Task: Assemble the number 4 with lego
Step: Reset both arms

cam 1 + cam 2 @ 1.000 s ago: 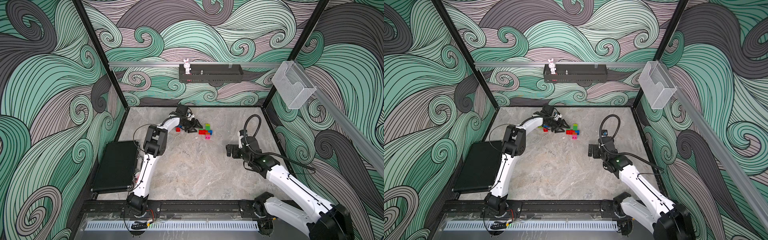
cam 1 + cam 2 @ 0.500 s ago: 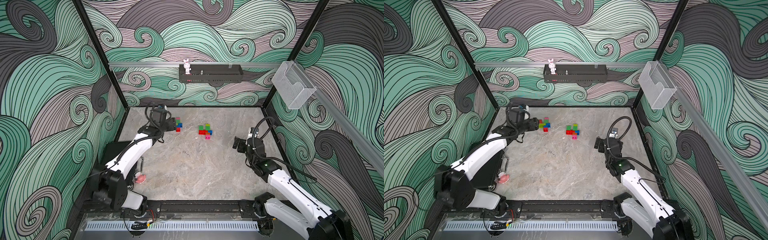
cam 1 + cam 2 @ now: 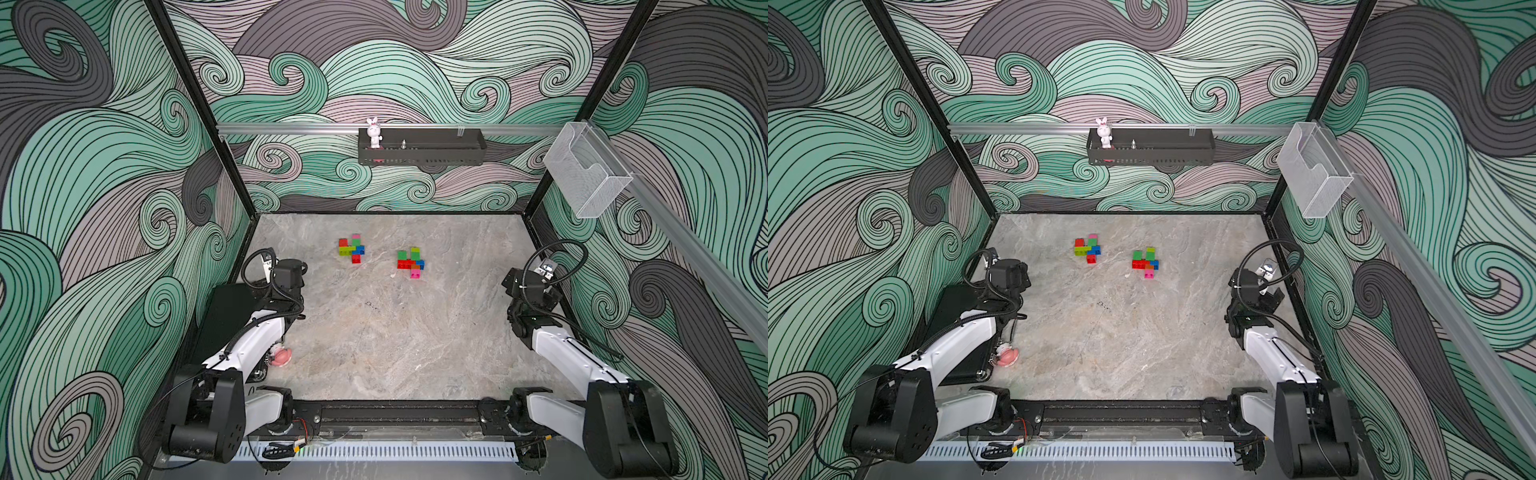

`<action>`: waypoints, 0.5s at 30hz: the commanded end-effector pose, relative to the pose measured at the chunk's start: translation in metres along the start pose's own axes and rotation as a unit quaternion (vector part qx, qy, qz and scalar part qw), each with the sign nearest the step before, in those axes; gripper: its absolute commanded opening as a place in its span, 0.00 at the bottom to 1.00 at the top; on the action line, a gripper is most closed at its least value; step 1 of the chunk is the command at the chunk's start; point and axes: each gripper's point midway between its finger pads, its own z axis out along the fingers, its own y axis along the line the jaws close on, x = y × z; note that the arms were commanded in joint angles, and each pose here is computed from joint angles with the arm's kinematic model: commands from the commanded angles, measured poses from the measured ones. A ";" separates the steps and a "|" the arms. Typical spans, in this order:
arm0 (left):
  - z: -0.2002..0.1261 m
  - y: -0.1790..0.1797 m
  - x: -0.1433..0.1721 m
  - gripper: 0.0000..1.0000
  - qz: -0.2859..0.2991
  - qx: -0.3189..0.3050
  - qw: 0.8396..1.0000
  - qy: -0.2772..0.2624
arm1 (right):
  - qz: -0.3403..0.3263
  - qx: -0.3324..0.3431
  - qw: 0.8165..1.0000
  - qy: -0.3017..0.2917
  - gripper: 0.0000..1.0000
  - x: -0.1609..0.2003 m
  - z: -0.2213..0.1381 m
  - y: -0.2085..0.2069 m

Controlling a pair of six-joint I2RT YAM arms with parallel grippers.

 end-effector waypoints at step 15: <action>0.049 -0.053 0.028 0.99 -0.001 0.173 0.985 0.011 | -0.147 -0.227 0.963 0.008 0.99 0.031 0.014 0.081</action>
